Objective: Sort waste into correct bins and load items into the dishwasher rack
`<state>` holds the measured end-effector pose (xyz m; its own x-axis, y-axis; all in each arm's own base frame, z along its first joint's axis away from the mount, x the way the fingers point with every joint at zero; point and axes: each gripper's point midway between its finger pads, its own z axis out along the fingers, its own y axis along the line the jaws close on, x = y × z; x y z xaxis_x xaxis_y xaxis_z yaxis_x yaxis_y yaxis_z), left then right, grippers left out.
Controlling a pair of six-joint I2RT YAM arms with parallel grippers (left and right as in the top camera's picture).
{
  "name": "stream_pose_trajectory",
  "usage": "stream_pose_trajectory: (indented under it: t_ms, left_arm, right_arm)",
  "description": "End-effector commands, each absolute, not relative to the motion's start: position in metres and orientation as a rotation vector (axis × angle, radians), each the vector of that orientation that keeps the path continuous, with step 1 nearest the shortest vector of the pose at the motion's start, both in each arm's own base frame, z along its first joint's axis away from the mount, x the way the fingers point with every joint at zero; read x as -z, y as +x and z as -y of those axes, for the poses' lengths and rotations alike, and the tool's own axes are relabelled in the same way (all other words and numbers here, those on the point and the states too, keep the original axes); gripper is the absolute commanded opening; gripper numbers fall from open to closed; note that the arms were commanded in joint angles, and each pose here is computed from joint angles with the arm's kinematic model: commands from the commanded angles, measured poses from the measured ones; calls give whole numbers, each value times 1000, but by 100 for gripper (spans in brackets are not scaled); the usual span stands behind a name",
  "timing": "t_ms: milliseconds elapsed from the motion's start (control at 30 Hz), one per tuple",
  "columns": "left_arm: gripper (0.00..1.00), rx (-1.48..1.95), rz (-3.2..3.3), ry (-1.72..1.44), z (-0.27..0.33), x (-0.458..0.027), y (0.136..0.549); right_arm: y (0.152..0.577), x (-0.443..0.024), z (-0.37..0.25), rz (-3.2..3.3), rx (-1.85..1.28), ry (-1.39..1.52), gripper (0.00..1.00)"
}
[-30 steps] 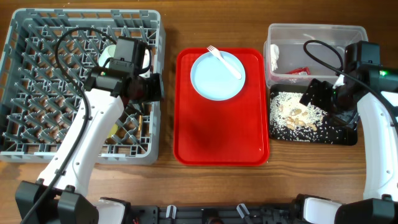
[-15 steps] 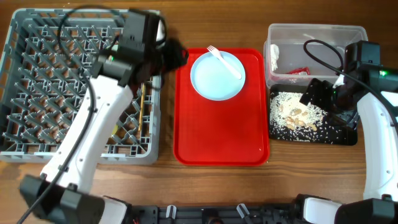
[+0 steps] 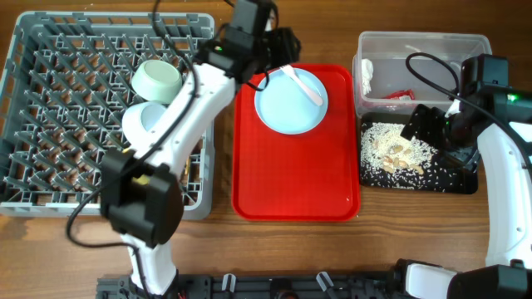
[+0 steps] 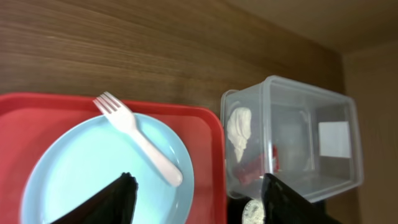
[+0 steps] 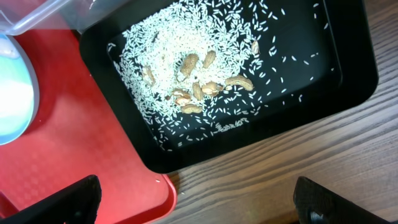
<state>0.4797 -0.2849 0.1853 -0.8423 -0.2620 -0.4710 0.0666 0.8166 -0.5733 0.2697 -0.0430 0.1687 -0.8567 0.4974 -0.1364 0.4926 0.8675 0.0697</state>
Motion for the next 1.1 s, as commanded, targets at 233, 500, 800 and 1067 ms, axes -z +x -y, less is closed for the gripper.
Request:
stream_pose_trajectory:
  t_ms: [233, 500, 800, 1067]
  left_arm:
    - [72, 716, -2484, -254, 299, -104, 510]
    - [70, 681, -2529, -276, 300, -57, 516]
    - [69, 648, -2568, -292, 298, -27, 515]
    - [60, 653, -2560, -289, 299, -22, 517]
  right_arm:
    - [268, -171, 43, -2888, -59, 745, 100]
    - [267, -171, 42, -2892, -59, 747, 100]
    - [267, -171, 42, -2893, -59, 747, 100]
    - [267, -171, 42, -2892, -59, 747, 100]
